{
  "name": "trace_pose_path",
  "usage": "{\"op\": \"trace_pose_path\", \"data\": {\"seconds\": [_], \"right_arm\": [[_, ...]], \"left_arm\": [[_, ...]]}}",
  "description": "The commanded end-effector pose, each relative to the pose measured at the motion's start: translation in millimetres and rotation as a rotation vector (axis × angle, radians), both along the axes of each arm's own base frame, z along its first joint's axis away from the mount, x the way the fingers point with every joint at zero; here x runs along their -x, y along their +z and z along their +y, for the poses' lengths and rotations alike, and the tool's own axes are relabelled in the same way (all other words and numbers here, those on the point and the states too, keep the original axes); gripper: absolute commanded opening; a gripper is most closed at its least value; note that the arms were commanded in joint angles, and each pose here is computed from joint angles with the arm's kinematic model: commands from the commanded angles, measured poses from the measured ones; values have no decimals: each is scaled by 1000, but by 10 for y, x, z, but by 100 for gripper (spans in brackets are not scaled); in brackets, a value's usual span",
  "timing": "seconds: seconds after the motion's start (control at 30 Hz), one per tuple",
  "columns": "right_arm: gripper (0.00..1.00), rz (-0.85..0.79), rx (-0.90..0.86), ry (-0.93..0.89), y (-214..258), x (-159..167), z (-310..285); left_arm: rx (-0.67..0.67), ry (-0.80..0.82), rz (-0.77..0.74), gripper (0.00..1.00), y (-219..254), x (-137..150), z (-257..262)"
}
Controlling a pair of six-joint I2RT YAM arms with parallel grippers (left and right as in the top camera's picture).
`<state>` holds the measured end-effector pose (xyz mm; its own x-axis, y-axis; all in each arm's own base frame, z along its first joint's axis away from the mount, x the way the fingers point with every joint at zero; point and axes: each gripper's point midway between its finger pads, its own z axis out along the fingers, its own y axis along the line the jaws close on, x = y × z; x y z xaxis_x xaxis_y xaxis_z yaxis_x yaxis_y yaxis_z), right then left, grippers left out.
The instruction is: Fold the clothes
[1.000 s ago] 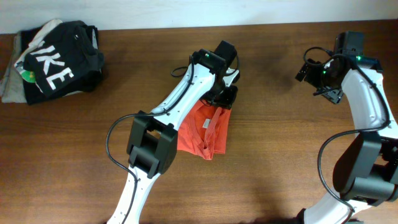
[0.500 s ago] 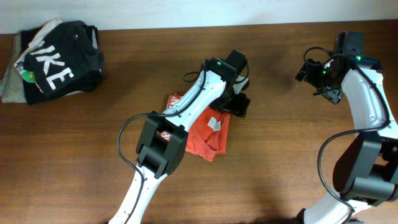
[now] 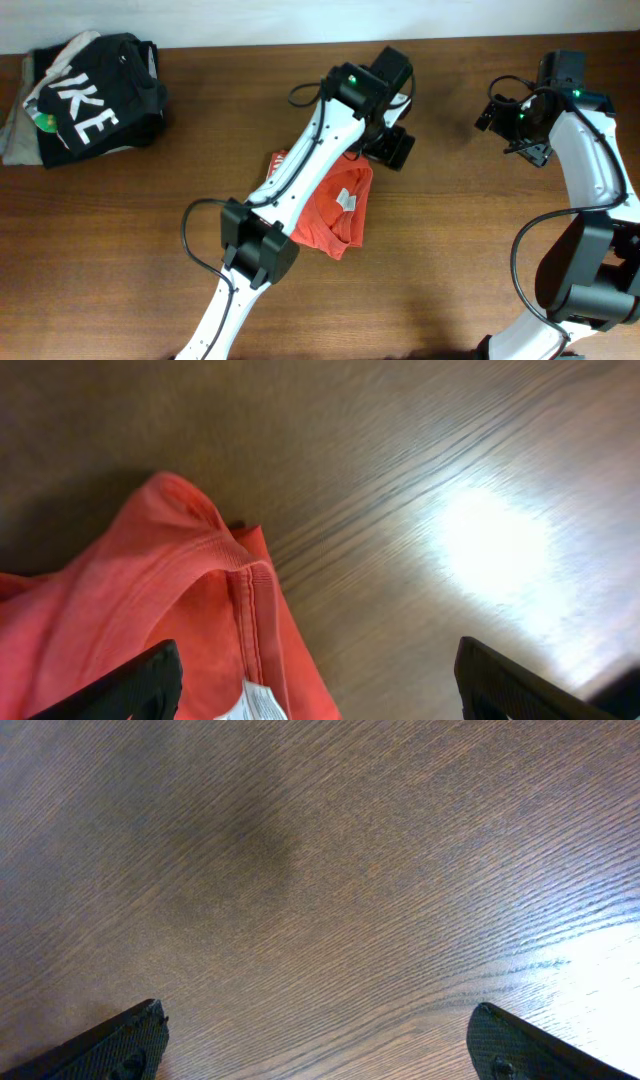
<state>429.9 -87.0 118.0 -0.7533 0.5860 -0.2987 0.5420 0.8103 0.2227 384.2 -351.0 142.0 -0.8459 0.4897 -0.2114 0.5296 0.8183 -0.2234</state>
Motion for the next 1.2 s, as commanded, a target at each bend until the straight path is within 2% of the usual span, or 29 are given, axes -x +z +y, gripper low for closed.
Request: {"op": "trace_pose_path", "data": {"seconds": [0.0,0.13,0.53,0.63,0.7,0.77,0.87,1.17], "right_arm": [[99,-18,26,1,86,-10,-38],[99,-18,26,1,86,-10,-38],[99,-18,26,1,86,-10,-38],[99,-18,26,1,86,-11,-38],[98,-18,26,1,86,-10,-38],[99,-18,26,1,86,-10,-38],[99,-18,26,1,86,-10,-38],[99,-18,26,1,86,-10,-38]], "left_arm": [[28,-1,-59,87,330,-20,44],[-20,32,-115,87,548,-40,262],[12,47,-210,87,970,-76,432],[-6,49,-217,87,954,-98,467],[-68,65,-214,87,843,-144,564],[-95,66,-182,87,728,-134,598],[-123,47,-75,80,451,-18,592],[-171,19,151,78,95,421,702]]}}
